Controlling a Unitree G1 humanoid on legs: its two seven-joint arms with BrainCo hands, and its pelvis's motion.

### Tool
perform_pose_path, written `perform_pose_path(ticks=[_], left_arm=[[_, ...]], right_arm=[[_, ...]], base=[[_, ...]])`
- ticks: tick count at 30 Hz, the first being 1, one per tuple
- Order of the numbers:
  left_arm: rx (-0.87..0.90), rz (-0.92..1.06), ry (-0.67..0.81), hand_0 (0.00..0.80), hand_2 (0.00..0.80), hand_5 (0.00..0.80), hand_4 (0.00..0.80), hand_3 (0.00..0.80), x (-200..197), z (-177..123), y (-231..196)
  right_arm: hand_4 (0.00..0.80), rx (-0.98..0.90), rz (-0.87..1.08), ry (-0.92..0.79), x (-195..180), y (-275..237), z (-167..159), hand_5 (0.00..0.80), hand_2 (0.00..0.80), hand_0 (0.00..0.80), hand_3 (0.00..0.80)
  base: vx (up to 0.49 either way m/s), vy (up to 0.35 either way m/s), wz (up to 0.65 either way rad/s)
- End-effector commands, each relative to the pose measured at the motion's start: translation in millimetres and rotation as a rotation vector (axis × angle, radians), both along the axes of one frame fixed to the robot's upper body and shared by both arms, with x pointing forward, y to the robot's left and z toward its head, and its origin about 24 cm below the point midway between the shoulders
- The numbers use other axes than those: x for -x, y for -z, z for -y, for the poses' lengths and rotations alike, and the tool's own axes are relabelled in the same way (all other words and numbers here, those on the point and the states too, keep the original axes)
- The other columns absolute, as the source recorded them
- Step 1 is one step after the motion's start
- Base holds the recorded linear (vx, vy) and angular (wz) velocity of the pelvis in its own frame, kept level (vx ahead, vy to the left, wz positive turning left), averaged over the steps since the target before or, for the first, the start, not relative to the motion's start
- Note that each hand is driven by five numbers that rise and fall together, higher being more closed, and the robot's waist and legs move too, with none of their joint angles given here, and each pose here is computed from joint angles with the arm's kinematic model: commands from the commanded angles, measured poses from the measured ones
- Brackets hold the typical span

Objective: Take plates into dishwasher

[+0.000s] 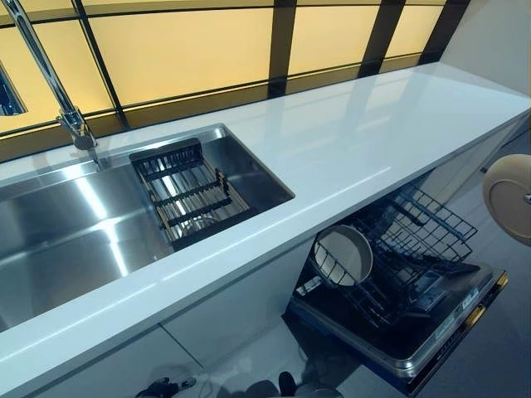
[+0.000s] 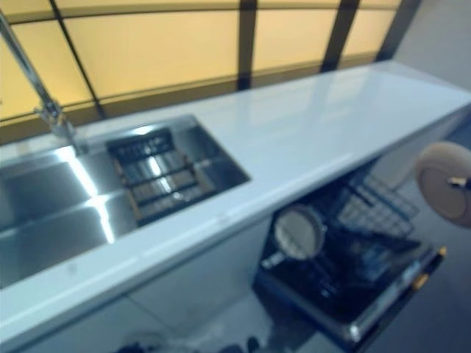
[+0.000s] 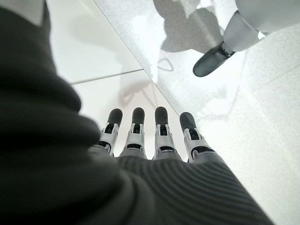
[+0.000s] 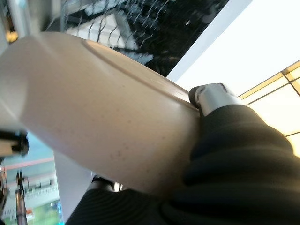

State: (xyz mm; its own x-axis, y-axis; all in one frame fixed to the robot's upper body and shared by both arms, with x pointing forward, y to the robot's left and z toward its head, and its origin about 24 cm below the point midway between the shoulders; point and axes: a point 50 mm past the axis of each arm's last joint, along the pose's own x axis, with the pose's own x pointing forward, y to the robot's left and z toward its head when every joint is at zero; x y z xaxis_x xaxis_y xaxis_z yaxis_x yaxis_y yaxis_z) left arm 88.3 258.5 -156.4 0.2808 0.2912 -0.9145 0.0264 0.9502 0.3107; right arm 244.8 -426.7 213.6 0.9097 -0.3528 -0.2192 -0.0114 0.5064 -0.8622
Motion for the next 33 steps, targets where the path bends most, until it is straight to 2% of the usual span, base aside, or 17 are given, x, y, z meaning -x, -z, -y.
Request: perform_pose_path(ticks=[1,33], left_arm=[[-0.078,0.019,0.035,0.000,0.000,0.000,0.000,0.000,-14,-27,-12],[-0.038,0.074,0.097,0.000,0.000,0.000,0.000,0.000,-35,-12,-14]], right_arm=[[0.800,-0.056,0.079,-0.017,-12,-3,-8,0.800,0.800,0.800,0.800],[0.800,-0.071,-0.047,-0.076,-51,54,-44,0.800,0.800,0.800,0.800]], base=[[0.000,0.000,0.00],[-0.006,-0.009,0.02]])
